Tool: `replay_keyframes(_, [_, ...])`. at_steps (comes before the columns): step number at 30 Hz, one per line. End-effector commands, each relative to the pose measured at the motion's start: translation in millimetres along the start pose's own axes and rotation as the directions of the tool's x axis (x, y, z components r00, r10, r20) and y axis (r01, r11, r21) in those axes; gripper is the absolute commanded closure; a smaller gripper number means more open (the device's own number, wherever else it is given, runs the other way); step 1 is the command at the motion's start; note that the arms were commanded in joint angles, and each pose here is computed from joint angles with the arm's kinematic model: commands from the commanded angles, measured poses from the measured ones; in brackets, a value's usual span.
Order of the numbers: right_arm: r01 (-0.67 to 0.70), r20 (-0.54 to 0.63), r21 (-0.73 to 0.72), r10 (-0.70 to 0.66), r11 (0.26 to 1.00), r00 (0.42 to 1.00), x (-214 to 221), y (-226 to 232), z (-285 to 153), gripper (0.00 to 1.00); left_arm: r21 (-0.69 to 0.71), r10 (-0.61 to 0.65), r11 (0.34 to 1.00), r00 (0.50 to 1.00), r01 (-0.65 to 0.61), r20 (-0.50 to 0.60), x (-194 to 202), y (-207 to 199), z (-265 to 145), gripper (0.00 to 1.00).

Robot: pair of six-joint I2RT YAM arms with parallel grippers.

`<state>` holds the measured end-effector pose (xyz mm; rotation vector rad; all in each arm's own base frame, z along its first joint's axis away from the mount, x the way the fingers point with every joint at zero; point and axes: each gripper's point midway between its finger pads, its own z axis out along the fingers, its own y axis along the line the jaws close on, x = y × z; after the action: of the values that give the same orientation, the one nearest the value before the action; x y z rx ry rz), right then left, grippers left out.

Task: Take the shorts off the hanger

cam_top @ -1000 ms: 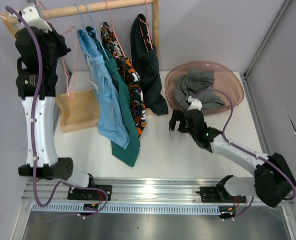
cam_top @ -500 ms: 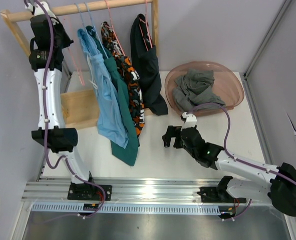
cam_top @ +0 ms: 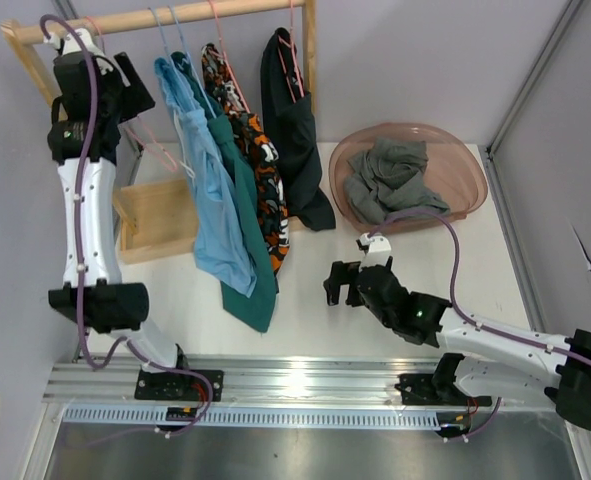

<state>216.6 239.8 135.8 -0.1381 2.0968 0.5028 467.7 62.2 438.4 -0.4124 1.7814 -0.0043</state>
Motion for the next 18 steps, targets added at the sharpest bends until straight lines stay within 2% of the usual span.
replay_keyframes(1, [-0.034,0.081,0.011,0.033,0.999,0.996,-27,8,-17,0.01,0.043,-0.047,0.998,0.986,0.040,0.158,-52,-4,-75,0.21])
replay_keyframes(7, [-0.040,0.094,0.011,0.039,0.999,0.995,-28,13,-29,0.01,0.115,-0.078,0.992,0.969,0.052,0.234,-72,-11,-151,0.20])
replay_keyframes(9, [-0.040,0.100,0.009,0.038,0.999,0.994,-29,16,-32,0.01,0.182,-0.093,0.982,0.964,0.047,0.250,-76,-21,-170,0.25])
replay_keyframes(11, [-0.033,0.107,0.005,0.032,0.999,0.994,-31,20,-35,0.01,0.279,-0.113,0.959,0.964,0.043,0.239,-72,-37,-176,0.29])
replay_keyframes(13, [-0.031,0.113,0.005,0.031,0.999,0.993,-32,23,-37,0.01,0.428,-0.133,0.903,0.969,0.032,0.210,-66,-65,-177,0.30])
replay_keyframes(18, [-0.031,0.117,0.004,0.030,1.000,0.993,-30,27,-42,0.01,0.498,-0.168,0.864,0.975,0.075,0.146,-59,-82,-152,0.32])
